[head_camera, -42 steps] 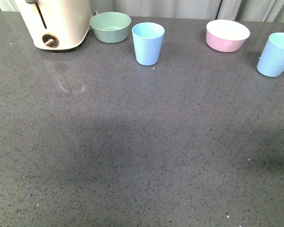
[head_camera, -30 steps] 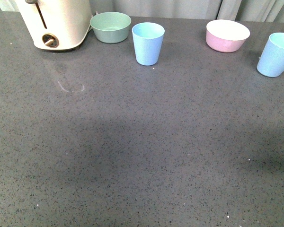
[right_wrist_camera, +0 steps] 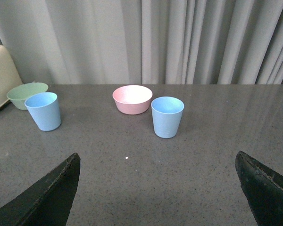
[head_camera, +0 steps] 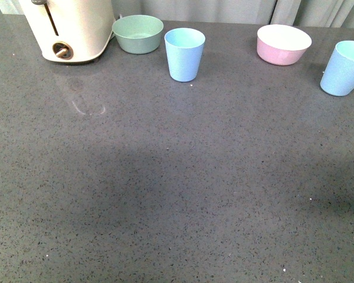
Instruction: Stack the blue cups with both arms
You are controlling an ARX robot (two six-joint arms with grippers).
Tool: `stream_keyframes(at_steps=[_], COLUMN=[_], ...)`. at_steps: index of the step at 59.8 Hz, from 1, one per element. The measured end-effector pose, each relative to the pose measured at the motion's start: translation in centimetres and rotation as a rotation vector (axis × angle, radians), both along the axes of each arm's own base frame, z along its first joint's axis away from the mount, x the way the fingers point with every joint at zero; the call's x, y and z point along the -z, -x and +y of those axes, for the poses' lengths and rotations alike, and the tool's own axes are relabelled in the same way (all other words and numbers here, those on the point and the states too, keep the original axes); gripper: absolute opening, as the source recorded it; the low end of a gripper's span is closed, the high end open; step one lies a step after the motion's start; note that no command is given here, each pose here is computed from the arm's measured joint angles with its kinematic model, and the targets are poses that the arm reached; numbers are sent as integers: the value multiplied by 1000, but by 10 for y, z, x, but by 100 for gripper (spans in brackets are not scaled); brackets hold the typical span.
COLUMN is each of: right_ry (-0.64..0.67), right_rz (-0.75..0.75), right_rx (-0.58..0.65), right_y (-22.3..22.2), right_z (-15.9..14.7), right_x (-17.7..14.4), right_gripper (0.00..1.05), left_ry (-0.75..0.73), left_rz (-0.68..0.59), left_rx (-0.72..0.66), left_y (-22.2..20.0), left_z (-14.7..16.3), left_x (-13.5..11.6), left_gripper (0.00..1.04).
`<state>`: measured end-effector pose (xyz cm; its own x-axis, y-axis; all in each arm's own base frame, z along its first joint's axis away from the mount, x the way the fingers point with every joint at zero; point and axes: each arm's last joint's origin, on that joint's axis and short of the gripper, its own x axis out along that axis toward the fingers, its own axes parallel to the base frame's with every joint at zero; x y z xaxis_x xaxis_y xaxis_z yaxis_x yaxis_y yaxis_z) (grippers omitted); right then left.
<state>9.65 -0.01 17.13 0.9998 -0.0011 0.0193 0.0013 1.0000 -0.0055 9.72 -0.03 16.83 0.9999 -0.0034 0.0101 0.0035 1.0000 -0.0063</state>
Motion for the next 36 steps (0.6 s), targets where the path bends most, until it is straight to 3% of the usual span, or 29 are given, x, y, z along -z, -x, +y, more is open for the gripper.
stream_keyframes(at_steps=[4, 6, 10, 13, 19, 25, 36], right_ry=[0, 0, 0, 0, 0, 0, 0], right_rz=[0, 0, 0, -1, 0, 0, 0], right_rx=[0, 0, 1, -1, 0, 0, 0], right_y=[0, 0, 0, 0, 0, 0, 0], right_z=[0, 0, 0, 0, 0, 0, 0], right_x=[0, 0, 0, 0, 0, 0, 0], right_gripper=[96, 96, 96, 96, 96, 96, 96], left_ry=[-3, -14, -80, -104, -86, -52, 44], left_rz=[10, 107, 430, 536, 584, 549, 586], left_rx=[-10, -63, -136, -119, -62, -27, 73], left_y=[0, -1, -3, -10, -34, -61, -138], left_z=[0, 0, -3, -5, -6, -6, -20], left_x=[0, 1, -3, -4, -12, -29, -53], left_gripper=[96, 96, 96, 96, 96, 96, 96])
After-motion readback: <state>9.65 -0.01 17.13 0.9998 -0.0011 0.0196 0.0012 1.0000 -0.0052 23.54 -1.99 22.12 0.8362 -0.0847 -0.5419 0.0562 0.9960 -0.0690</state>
